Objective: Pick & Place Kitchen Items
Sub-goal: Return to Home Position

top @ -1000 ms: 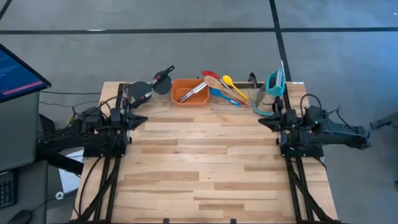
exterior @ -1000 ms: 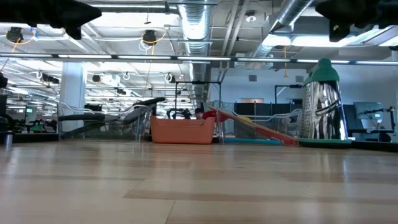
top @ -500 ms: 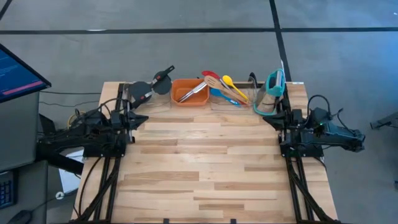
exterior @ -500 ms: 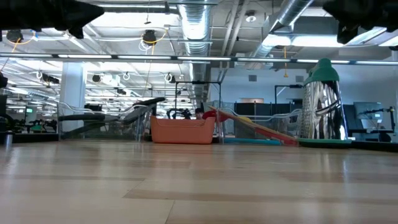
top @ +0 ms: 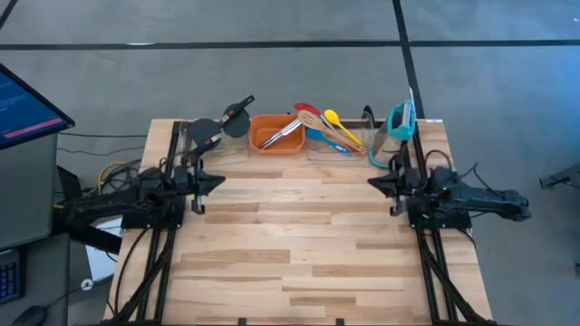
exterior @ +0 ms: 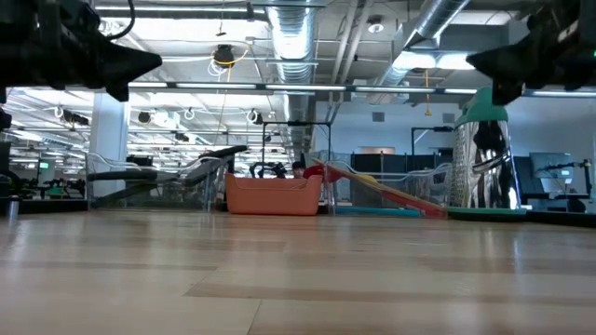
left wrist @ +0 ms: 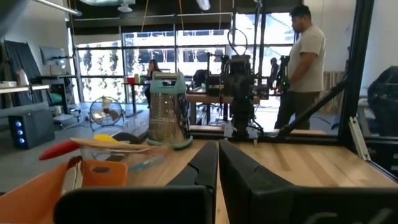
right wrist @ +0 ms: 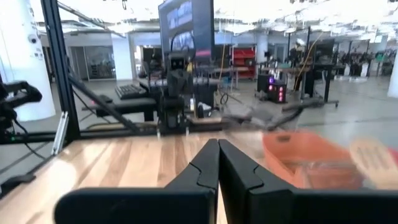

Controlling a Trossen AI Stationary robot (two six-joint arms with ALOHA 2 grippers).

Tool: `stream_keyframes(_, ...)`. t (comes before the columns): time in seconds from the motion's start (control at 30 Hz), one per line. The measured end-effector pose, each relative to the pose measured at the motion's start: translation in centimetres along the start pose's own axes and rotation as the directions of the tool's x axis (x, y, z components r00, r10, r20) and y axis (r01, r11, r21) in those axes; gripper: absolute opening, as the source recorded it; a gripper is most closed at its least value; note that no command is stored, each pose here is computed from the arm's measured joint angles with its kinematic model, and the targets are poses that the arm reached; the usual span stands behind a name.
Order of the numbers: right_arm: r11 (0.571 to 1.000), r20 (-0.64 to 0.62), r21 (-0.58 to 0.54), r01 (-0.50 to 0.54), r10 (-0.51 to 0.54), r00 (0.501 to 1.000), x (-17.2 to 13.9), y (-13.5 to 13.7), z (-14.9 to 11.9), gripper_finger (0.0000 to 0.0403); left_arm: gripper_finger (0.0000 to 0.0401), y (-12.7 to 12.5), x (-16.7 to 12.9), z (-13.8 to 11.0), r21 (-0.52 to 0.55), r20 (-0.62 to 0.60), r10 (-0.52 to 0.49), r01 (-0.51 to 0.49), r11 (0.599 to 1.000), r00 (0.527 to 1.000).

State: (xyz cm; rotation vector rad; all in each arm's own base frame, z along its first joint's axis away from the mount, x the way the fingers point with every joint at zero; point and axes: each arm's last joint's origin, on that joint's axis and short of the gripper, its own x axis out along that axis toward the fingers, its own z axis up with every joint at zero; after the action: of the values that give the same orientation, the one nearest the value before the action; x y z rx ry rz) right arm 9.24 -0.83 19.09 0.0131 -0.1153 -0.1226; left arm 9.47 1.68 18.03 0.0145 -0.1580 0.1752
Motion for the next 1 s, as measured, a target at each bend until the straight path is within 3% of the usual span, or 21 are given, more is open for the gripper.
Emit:
stream_keyframes(0.1,1.0,-0.013,-0.003,-0.001,0.0,1.0,0.2,0.0,-1.6,0.0,0.0001,0.0,0.0,0.0,-0.002,-0.003,0.003,-0.003,1.0,1.0)
stream_keyframes(0.47,0.996,-0.053,-0.092,0.002,-0.007,0.999,0.2,-0.1,-2.0,0.0,0.0001,0.4,0.2,-0.4,0.007,-0.045,0.134,-0.134,0.991,0.99)
stream_keyframes(1.0,0.995,-0.081,-0.097,0.003,-0.011,0.997,0.2,-0.1,-2.3,0.0,0.0002,0.4,1.1,-2.0,0.023,-0.207,0.133,-0.131,0.991,0.969)
